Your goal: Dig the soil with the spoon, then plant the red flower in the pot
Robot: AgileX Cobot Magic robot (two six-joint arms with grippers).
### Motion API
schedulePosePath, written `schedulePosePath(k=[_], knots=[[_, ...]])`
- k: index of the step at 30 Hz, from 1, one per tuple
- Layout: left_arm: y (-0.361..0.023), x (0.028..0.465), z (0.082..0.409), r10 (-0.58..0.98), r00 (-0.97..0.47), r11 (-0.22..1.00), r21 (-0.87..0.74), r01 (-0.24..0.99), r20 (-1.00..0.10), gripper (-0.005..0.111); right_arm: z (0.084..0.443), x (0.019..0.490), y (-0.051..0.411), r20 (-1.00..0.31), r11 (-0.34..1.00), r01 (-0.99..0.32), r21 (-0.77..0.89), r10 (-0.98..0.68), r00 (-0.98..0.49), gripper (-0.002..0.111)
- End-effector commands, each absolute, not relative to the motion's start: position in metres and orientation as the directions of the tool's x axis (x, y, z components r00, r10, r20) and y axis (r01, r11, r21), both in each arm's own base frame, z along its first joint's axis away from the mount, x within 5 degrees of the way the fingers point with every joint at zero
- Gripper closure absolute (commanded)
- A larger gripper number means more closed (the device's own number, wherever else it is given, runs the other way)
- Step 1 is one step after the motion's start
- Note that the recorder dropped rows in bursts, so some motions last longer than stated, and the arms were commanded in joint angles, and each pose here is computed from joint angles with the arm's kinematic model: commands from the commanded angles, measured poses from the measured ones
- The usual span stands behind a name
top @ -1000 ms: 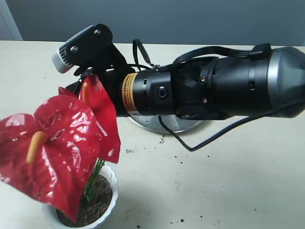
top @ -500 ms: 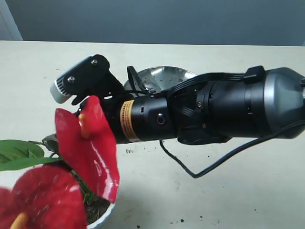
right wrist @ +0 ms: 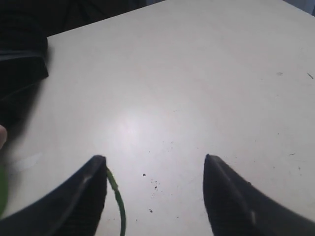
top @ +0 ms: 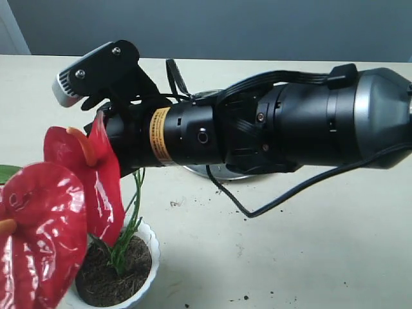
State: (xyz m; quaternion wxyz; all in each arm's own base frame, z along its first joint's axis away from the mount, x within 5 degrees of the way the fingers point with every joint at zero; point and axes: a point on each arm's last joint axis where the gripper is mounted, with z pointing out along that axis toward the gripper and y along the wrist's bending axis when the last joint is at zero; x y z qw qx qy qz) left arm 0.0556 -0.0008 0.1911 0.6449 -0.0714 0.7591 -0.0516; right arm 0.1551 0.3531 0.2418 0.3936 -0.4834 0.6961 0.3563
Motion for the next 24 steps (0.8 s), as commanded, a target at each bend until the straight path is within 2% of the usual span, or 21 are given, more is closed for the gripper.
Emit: schedulePosePath(k=[1, 16, 24], knots=[[-0.001, 0.056, 0.192, -0.173, -0.143, 0.985, -0.169, -0.04, -0.974, 0.106, 0.244, 0.156, 0.353, -0.895, 0.282, -0.955, 0.095, -0.396, -0.206, 0.052], [-0.001, 0.056, 0.192, -0.173, -0.143, 0.985, -0.169, -0.04, -0.974, 0.106, 0.264, 0.163, 0.359, -0.918, 0.298, -0.954, 0.039, -0.367, -0.153, 0.052], [-0.001, 0.056, 0.192, -0.173, -0.143, 0.985, -0.169, -0.04, -0.974, 0.106, 0.273, 0.168, 0.352, -0.915, 0.369, -0.93, -0.009, -0.379, -0.141, 0.052]])
